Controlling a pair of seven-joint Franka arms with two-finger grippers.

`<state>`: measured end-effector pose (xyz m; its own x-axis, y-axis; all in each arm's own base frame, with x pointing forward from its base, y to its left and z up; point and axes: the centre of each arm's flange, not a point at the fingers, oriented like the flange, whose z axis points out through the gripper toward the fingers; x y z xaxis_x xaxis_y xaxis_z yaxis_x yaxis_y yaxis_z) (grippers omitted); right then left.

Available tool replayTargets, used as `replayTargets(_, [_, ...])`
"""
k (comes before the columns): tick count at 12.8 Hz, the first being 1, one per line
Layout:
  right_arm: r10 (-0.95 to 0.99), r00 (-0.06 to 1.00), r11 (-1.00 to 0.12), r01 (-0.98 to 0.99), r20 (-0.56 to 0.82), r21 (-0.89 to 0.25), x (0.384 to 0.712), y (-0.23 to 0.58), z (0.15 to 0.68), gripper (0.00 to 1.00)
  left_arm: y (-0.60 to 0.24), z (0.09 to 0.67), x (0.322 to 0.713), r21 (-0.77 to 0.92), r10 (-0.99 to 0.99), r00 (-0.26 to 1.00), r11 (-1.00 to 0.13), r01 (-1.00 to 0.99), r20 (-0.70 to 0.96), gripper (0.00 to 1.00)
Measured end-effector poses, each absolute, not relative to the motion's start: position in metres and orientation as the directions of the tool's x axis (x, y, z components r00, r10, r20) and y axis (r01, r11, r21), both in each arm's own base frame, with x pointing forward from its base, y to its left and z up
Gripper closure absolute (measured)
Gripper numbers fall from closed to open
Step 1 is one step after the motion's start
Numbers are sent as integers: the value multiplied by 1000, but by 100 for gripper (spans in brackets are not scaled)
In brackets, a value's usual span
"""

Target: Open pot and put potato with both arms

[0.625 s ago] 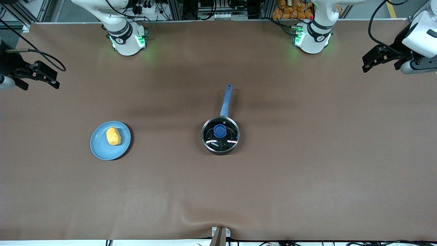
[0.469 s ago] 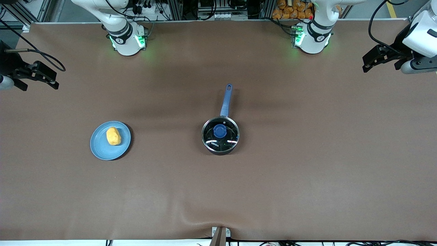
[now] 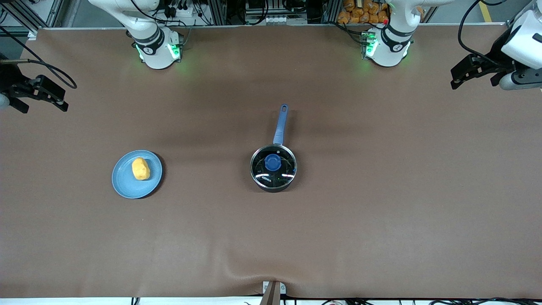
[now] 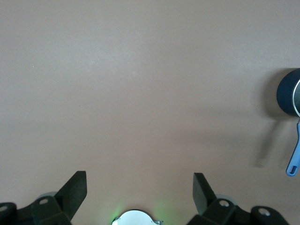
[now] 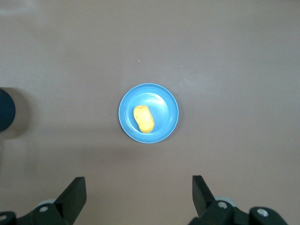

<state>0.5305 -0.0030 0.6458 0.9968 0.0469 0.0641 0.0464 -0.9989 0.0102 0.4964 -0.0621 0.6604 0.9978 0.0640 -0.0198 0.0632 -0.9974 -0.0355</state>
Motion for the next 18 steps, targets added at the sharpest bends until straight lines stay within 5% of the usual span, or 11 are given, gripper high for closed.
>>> replayTargets(18, [77,996,-997,77,36,5,539,8,637,0,-180,656,530,-6,-53,999,-999,-53,0,0])
